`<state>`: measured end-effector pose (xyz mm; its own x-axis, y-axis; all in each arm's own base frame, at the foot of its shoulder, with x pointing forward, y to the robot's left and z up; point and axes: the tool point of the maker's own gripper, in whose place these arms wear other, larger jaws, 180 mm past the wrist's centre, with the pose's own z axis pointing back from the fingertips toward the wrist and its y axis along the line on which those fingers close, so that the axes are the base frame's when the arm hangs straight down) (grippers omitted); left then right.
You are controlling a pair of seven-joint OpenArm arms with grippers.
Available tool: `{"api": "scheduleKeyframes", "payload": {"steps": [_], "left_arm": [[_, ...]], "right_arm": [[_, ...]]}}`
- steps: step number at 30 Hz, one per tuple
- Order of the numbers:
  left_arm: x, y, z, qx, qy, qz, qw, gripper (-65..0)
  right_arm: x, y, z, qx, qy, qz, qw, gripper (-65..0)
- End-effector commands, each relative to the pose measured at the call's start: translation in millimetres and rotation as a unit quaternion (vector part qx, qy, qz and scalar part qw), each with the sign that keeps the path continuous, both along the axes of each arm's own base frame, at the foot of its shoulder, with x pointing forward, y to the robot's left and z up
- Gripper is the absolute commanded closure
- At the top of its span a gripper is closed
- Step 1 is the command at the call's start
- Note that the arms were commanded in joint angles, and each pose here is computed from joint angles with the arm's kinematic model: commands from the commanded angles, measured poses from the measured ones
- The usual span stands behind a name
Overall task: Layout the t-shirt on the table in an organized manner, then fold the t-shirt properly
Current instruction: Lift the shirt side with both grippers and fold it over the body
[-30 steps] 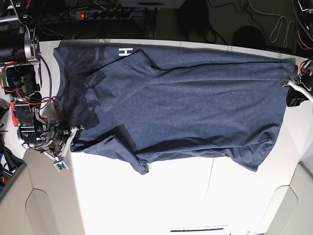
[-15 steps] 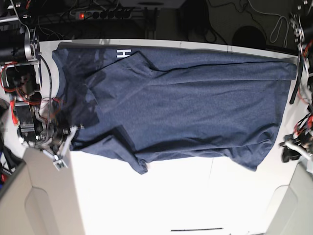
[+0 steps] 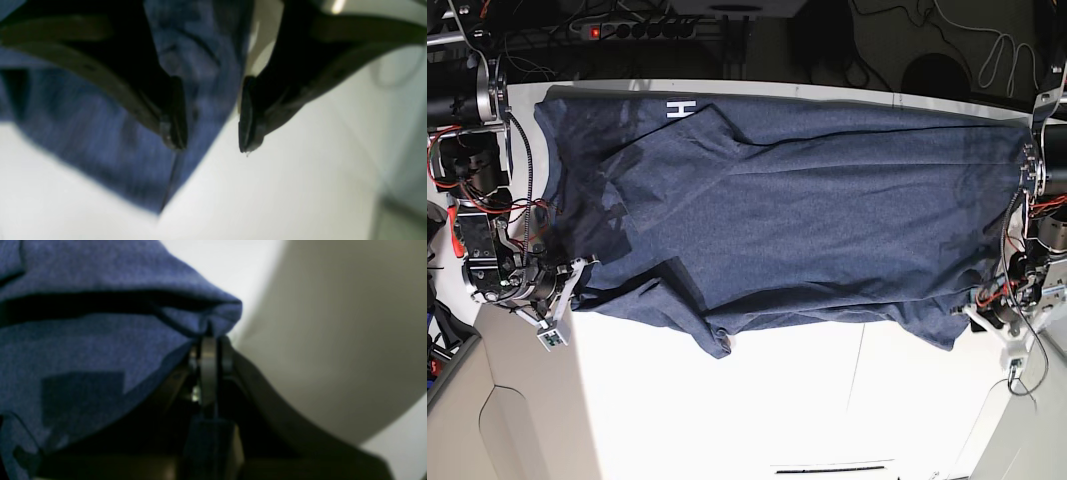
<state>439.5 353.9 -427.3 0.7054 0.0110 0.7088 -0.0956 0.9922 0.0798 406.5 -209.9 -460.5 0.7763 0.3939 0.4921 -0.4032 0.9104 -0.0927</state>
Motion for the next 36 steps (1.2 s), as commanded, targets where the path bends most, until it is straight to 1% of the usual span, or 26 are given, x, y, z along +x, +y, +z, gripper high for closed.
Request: {"api": "scheduleKeyframes", "payload": {"steps": [1,4,7,12,18,19,20,21,23,26,29,32,36], "left_arm": [[11,13,19,0.009,-0.025,0.01,1.0,-28.7],[0,14,6,0.008,-0.01,0.012,1.0,-28.7],[-4,12,2,-0.003,-0.01,0.018,1.0,-28.7],[2,-17,-2,-0.044,-0.015,-0.014,0.999,-28.6],[7,-38,-6,-0.058,-0.018,-0.027,0.998,-28.2],[8,-39,-5,-0.058,-0.022,-0.027,0.998,-25.9],[10,-39,-4,-0.058,-0.028,-0.028,0.998,-21.6],[12,-38,-1,-0.057,-0.039,-0.028,0.997,-15.7],[17,-33,8,-0.051,-0.067,-0.025,0.996,-0.6],[22,-20,22,-0.043,-0.095,-0.02,0.994,0.0],[20,-3,33,-0.053,-0.109,0.004,0.993,0.0],[11,12,38,-0.08,-0.123,0.037,0.988,0.0],[-8,11,43,-0.139,-0.155,0.026,0.978,0.0]], "right_arm": [[7,-8,9,-0.008,-0.008,-0.002,0.9999,0.0],[-1,-8,2,-0.008,0.0,-0.001,1.0,0.0],[-6,-8,-3,-0.008,0.006,-0.001,0.9999,0.0],[-10,-8,-6,-0.008,0.01,-0.001,0.9999,0.0],[-10,-8,-6,-0.008,0.01,-0.002,0.9999,0.0],[-10,-8,-6,-0.008,0.01,-0.001,0.9999,0.0],[-10,-8,-6,-0.008,0.01,-0.002,0.9999,0.0],[-10,-8,-6,-0.008,0.01,-0.002,0.9999,0.0],[-10,-8,-6,-0.009,0.01,-0.002,0.9999,0.0],[-9,-10,-6,-0.011,0.008,-0.008,0.9999,0.0],[-4,-11,0,0.003,-0.001,-0.033,0.9994,0.0],[2,-10,10,0.022,-0.01,-0.049,0.9985,0.0],[13,-15,32,0.048,-0.03,-0.073,0.9957,0.0]]}}
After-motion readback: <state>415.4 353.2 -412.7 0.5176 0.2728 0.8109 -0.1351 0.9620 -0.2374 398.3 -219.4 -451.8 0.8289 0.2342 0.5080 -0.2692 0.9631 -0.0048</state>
